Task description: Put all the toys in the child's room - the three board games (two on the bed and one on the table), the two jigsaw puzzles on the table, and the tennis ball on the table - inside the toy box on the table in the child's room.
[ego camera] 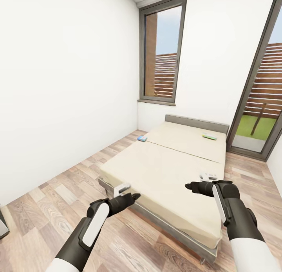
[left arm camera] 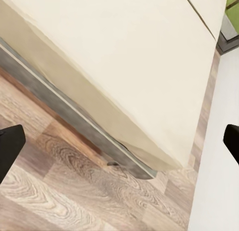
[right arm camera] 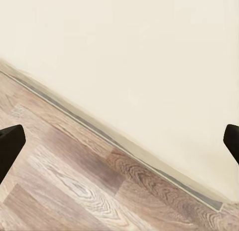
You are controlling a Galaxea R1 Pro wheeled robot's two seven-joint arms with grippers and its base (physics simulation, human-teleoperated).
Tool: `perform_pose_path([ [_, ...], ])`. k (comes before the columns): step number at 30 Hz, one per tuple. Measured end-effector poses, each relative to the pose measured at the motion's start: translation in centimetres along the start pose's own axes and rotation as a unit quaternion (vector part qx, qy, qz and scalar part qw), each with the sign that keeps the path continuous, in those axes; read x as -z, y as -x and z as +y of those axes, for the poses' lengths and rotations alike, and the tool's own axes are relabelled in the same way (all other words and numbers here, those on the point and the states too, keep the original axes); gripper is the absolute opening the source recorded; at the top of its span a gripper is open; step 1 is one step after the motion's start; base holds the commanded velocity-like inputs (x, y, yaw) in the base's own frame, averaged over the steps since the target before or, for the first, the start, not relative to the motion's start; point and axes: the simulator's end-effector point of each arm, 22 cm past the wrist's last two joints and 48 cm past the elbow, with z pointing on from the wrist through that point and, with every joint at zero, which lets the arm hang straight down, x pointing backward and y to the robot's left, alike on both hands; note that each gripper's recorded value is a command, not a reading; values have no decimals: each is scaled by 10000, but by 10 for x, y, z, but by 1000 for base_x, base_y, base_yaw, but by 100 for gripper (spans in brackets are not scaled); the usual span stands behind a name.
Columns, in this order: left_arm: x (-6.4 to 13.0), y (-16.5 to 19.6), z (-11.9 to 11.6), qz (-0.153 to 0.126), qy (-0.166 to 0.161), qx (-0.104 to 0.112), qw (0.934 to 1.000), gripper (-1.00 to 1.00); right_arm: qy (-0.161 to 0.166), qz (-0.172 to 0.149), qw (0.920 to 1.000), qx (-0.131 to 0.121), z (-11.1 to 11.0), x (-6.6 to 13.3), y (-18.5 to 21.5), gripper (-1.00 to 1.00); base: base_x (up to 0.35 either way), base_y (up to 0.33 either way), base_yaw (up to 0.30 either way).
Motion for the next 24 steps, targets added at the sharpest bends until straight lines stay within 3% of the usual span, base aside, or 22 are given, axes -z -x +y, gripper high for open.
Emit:
perform_pose_path([
  [11,-7,-18,10,210,105,27,9997,100,9,11,10000,32,2,0,-2,100,0,-14,135],
  [17,-8,-21,12,252,129,36,9996,100,85,48,9995,294,19,-3,-3,100,0,-3,254],
  [24,-9,-23,14,270,145,49,9995,100,118,62,9990,421,26,-4,-4,100,0,-1,274],
])
